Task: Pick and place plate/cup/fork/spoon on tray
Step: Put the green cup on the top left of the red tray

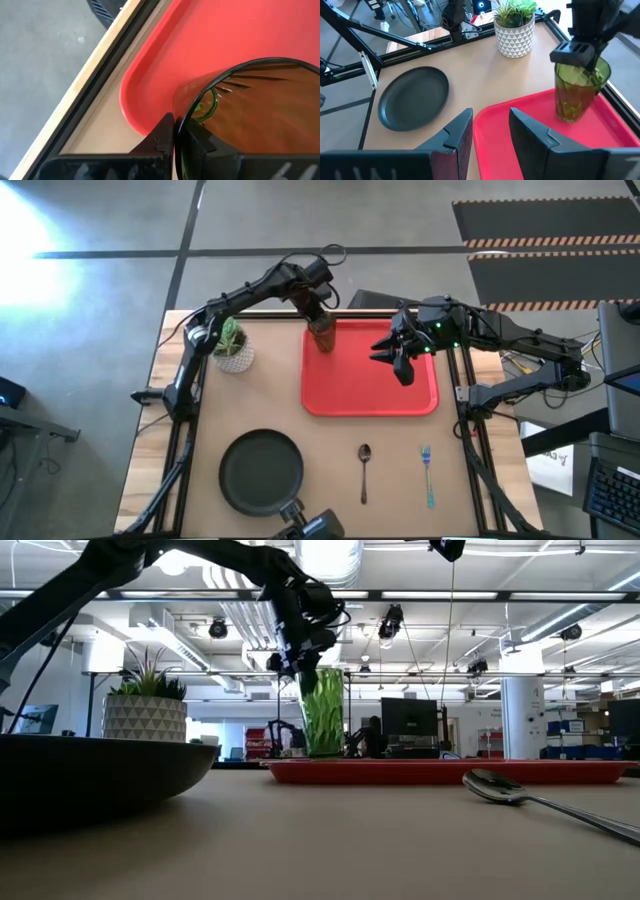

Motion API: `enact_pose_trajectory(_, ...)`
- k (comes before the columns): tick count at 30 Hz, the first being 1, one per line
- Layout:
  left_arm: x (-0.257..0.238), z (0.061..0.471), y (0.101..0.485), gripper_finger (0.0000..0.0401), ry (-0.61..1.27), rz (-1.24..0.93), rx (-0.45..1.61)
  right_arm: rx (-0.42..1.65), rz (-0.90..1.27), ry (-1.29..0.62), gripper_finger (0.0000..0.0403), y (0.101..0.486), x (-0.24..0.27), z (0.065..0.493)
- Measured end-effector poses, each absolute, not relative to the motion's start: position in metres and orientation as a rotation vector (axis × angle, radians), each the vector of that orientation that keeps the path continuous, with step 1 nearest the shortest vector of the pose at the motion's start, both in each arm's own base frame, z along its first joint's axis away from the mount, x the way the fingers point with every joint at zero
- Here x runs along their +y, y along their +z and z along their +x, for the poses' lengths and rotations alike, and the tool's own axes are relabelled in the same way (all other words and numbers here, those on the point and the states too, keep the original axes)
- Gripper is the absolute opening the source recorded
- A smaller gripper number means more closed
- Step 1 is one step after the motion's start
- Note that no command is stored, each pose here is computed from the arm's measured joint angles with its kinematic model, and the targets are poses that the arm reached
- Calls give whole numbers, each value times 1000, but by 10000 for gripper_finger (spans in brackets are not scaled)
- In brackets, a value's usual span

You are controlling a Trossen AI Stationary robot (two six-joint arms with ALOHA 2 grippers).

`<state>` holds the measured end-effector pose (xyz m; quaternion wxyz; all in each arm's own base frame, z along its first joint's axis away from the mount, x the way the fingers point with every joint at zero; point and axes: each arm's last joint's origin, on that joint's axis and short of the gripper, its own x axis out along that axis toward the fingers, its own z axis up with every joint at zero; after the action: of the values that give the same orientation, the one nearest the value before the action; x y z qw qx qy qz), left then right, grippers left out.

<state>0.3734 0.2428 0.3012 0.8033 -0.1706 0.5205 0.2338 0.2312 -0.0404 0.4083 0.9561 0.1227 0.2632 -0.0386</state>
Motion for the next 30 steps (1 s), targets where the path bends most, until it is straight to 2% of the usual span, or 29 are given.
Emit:
enact_pose_trajectory(26,242,376,277,0,449,-409,1129,533,252,-80,117,408,-40,231)
enact_pose_trajectory(30,244,379,281,12,456,-392,1087,533,253,-80,119,408,-40,231)
